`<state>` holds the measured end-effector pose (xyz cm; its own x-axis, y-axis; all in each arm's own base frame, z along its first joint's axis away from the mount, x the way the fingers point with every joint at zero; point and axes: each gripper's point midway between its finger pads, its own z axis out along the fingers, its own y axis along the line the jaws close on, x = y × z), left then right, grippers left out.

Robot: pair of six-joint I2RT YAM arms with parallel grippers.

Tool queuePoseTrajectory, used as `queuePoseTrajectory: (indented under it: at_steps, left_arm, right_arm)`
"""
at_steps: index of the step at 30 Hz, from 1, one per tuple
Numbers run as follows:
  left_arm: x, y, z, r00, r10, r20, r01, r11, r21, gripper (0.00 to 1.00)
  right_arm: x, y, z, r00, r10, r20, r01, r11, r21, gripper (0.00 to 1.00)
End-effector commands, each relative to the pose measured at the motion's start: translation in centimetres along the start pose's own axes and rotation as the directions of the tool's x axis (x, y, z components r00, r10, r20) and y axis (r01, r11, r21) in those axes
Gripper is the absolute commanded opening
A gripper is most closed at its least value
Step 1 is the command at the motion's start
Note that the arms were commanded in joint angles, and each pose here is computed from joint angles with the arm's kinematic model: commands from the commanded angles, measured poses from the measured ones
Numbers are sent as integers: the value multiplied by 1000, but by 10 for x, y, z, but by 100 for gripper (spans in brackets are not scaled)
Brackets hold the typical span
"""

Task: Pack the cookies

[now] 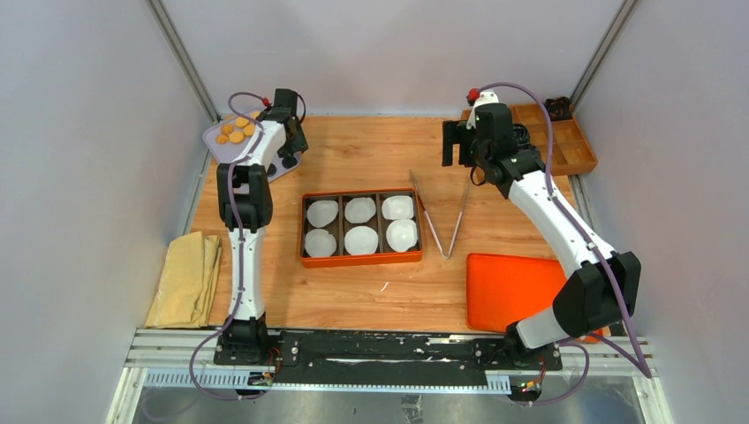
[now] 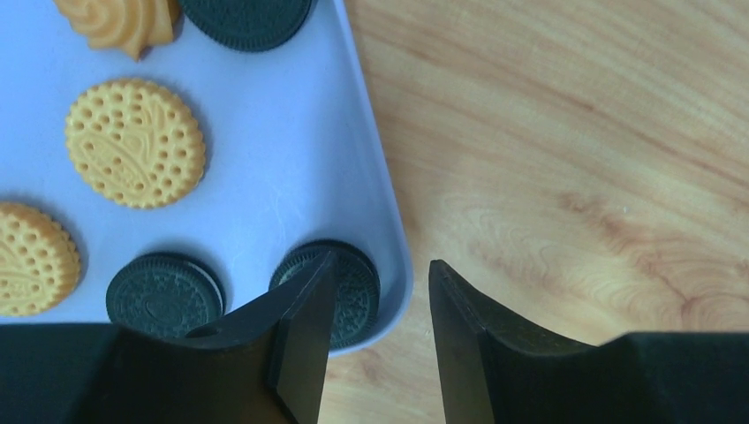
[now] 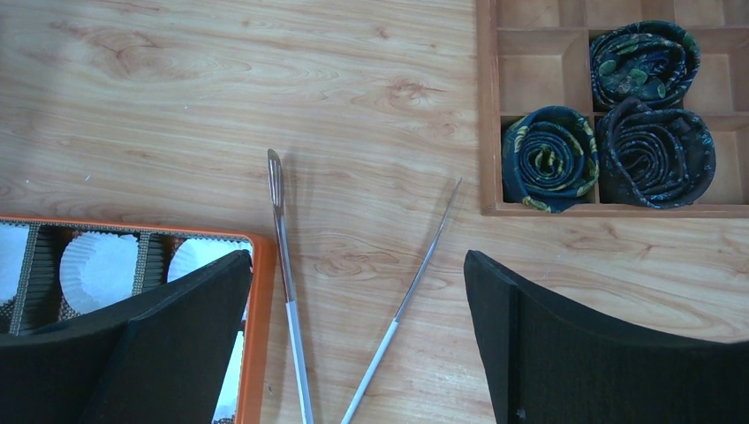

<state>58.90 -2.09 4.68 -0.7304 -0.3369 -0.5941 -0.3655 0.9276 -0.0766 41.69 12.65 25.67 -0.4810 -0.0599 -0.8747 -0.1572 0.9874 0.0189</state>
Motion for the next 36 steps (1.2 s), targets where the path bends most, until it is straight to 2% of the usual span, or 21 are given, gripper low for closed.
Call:
queuePoseTrajectory:
  at_steps: [1,7,17,25,33,36]
  left_arm:
    - [4,3,-29,999,-6,-40,6,1000,5,51]
    - [-21,-6,-30,999,-36,15,36,999,28,60]
    - [-3,-14,9,996,-80,-33,81,996,33,59]
    - [-1,-4,3,995,-100,-30,99,995,-21,56]
    - [45,-2,8,983,-88,-158,84,996,-32,27]
    - [62,-6,9,978,-68,-199,65,998,-22,12]
  right_arm:
    - [2,2,-4,1000,3,1,-3,1000,-5,96]
    - [2,5,-3,1000,7,-2,-7,1000,-19,96]
    - [0,5,-8,1000,11,8,-11,1000,-22,96]
    - [3,3,-8,1000,13,2,-13,1000,-14,96]
    - [2,4,-9,1000,24,6,-24,1000,-17,95]
    - [5,4,-9,1000,30,1,-30,999,-19,95]
